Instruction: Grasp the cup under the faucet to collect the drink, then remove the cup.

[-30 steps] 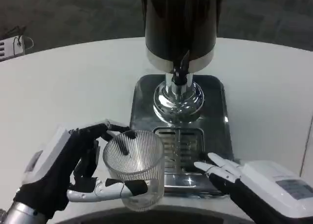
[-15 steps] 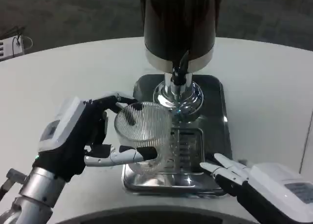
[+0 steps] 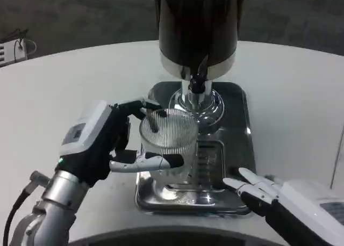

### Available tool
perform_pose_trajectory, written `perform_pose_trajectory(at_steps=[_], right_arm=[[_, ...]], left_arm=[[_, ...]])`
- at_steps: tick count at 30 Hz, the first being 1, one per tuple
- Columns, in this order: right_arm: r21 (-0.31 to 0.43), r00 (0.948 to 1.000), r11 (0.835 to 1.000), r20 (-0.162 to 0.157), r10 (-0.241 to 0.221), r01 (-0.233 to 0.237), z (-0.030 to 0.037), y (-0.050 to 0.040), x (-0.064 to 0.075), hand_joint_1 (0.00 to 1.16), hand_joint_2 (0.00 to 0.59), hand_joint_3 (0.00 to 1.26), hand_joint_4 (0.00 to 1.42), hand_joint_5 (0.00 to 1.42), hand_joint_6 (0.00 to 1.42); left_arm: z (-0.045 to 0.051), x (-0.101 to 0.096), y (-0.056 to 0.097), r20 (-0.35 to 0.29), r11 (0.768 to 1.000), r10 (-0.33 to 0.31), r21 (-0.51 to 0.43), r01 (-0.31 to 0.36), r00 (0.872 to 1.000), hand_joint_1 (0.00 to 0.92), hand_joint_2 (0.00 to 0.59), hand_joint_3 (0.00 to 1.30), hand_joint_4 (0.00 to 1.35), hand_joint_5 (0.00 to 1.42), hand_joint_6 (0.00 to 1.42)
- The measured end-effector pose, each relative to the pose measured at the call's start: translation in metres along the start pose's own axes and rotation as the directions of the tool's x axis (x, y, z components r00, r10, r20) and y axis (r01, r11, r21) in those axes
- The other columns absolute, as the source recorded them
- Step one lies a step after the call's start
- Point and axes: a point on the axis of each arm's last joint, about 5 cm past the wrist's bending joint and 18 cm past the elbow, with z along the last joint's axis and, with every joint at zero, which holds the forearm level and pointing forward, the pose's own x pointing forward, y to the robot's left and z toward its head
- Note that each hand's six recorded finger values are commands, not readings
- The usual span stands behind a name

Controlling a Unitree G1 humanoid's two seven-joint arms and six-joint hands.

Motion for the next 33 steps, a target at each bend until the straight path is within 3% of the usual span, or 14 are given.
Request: perform_pose_trajectory(at_steps=[16, 25, 33], right_arm=[[0.021, 1.0000, 1.000, -0.003, -0.007, 0.007, -0.0032, -0.0002, -0.005, 0.48, 0.456, 0.13, 0.00, 0.07, 0.05], [0.028, 0.9999, 1.000, -0.012, -0.009, 0.009, -0.0055, -0.0008, -0.008, 0.48, 0.456, 0.13, 0.00, 0.07, 0.05], [0.042, 1.0000, 0.999, -0.005, -0.004, 0.004, -0.0068, -0.0004, -0.011, 0.48, 0.456, 0.13, 0.00, 0.07, 0.06]], left_arm=[[0.0020, 0.022, -0.006, 0.020, 0.999, -0.029, 0.042, 0.029, 0.999, 0.505, 0.000, 0.99, 1.10, 1.33, 1.42], [0.0014, 0.024, -0.014, 0.008, 0.995, -0.069, 0.073, 0.068, 0.998, 0.505, 0.000, 0.99, 1.10, 1.33, 1.42], [0.0033, 0.027, -0.017, 0.021, 0.994, -0.065, 0.091, 0.063, 0.998, 0.505, 0.000, 0.99, 1.10, 1.33, 1.42]])
